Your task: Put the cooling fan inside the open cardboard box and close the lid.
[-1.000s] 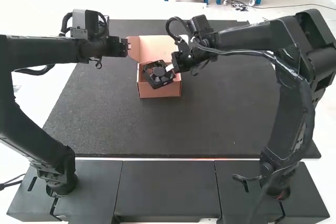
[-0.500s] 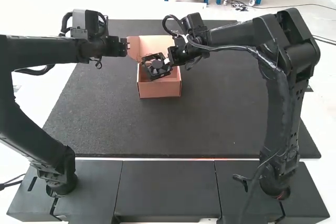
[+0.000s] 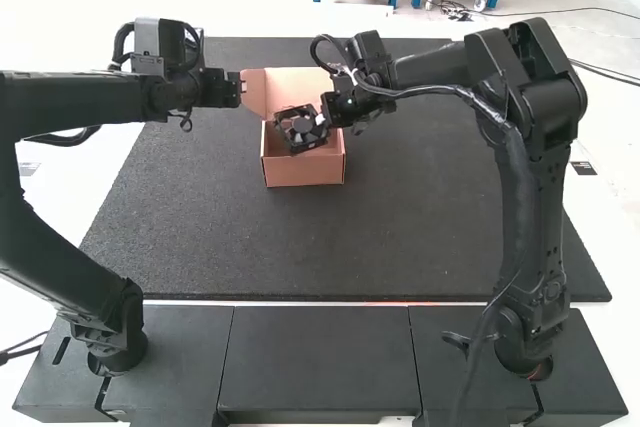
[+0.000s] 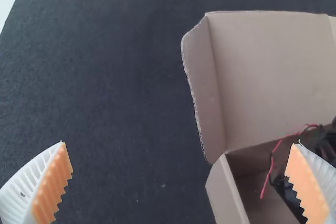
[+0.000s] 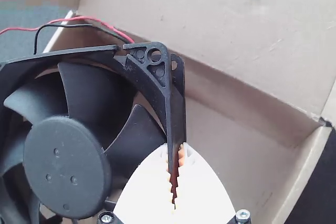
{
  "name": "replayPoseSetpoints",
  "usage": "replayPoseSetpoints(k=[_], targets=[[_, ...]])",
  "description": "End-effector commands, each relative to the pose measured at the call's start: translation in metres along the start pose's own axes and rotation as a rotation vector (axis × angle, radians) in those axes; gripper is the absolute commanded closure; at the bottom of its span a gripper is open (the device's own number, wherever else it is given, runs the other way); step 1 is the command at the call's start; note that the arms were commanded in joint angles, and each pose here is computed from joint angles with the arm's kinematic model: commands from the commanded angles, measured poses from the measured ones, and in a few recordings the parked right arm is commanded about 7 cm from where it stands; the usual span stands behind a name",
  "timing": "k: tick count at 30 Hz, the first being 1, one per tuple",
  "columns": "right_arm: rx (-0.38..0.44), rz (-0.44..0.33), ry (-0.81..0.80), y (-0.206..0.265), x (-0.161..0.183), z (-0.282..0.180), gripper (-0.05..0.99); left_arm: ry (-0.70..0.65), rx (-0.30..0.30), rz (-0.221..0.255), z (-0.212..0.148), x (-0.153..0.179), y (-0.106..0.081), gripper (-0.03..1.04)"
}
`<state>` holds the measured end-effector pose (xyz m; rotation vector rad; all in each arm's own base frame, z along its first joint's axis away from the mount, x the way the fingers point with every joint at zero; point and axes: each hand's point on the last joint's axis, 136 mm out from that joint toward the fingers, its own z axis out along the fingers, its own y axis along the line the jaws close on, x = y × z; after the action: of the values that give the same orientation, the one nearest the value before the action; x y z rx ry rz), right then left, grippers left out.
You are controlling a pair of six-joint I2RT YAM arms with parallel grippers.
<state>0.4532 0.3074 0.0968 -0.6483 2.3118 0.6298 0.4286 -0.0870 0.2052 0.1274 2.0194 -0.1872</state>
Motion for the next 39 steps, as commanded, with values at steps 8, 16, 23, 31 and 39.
replayPoseSetpoints(k=[8, 16, 23, 31, 39], targets=[[0.030, 0.005, -0.068, -0.023, -0.029, -0.006, 0.95, -0.038, -0.017, -0.010, -0.007, -0.007, 0.004, 0.05], [0.021, 0.000, -0.040, -0.018, -0.017, 0.000, 0.95, -0.047, -0.018, -0.007, -0.005, -0.007, 0.005, 0.05], [0.011, -0.002, -0.025, -0.013, -0.011, 0.003, 0.95, -0.046, -0.016, -0.007, -0.004, -0.006, 0.005, 0.05], [-0.002, -0.009, -0.002, -0.005, 0.000, 0.009, 0.95, -0.040, -0.017, -0.006, -0.004, -0.003, 0.005, 0.05], [-0.002, -0.019, 0.021, -0.005, 0.010, 0.015, 0.95, -0.030, -0.016, -0.004, -0.004, 0.000, 0.005, 0.05]])
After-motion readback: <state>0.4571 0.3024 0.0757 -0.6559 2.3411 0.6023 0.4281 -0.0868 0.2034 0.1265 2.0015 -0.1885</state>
